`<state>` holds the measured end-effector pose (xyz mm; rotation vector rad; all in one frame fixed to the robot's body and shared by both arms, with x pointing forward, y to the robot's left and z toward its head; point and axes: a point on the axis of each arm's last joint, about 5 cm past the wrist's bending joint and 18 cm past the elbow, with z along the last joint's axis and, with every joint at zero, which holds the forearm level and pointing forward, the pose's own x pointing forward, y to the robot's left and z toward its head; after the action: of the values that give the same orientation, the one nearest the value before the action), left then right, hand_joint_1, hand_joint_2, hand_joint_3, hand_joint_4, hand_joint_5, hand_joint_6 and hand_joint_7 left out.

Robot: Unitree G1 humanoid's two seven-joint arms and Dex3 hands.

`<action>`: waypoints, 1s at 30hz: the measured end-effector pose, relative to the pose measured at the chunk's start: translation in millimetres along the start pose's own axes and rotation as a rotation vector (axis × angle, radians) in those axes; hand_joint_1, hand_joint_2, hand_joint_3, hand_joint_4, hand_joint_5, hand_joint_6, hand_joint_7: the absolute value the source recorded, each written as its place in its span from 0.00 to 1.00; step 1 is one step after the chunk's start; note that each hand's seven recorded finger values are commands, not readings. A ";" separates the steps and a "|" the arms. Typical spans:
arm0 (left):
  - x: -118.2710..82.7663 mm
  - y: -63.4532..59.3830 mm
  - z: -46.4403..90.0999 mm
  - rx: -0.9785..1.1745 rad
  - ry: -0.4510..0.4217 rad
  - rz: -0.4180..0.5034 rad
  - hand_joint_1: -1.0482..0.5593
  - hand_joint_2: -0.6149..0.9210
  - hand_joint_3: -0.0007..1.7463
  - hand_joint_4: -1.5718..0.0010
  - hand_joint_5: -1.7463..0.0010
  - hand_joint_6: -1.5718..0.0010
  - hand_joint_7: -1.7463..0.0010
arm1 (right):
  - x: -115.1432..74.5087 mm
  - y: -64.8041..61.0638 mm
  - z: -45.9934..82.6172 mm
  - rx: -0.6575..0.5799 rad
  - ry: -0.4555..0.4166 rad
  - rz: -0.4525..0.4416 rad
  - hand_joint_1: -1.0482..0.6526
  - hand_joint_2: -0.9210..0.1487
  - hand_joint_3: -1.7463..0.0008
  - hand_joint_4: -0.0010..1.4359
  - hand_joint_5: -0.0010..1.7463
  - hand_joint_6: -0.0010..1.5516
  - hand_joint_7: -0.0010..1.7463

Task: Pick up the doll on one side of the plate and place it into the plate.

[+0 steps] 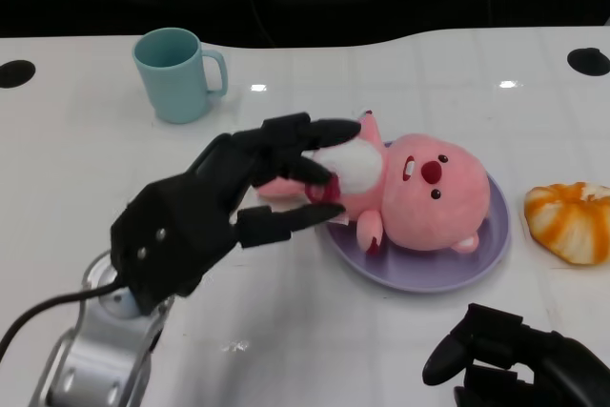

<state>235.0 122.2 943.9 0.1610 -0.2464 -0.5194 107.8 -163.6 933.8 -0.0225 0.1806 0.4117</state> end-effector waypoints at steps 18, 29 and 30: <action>-68.9 -15.9 11.2 -0.358 0.153 0.138 0.62 0.68 0.84 0.42 0.01 0.45 0.13 | -0.5 -0.5 0.6 0.000 0.003 0.008 0.58 0.27 0.36 0.45 1.00 0.33 0.80; -91.2 -22.7 14.0 -0.462 0.349 0.184 0.61 0.67 0.84 0.44 0.00 0.52 0.03 | -0.5 -0.4 1.4 -0.001 0.001 0.009 0.58 0.28 0.36 0.45 1.00 0.34 0.80; -92.4 -22.8 14.7 -0.469 0.356 0.186 0.61 0.67 0.84 0.44 0.00 0.52 0.03 | -0.5 -0.6 1.5 -0.001 0.001 0.008 0.58 0.28 0.36 0.45 1.00 0.34 0.80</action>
<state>142.7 148.3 935.4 -0.2246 0.2090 -0.3436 107.8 -164.3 935.4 -0.0229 0.1813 0.4202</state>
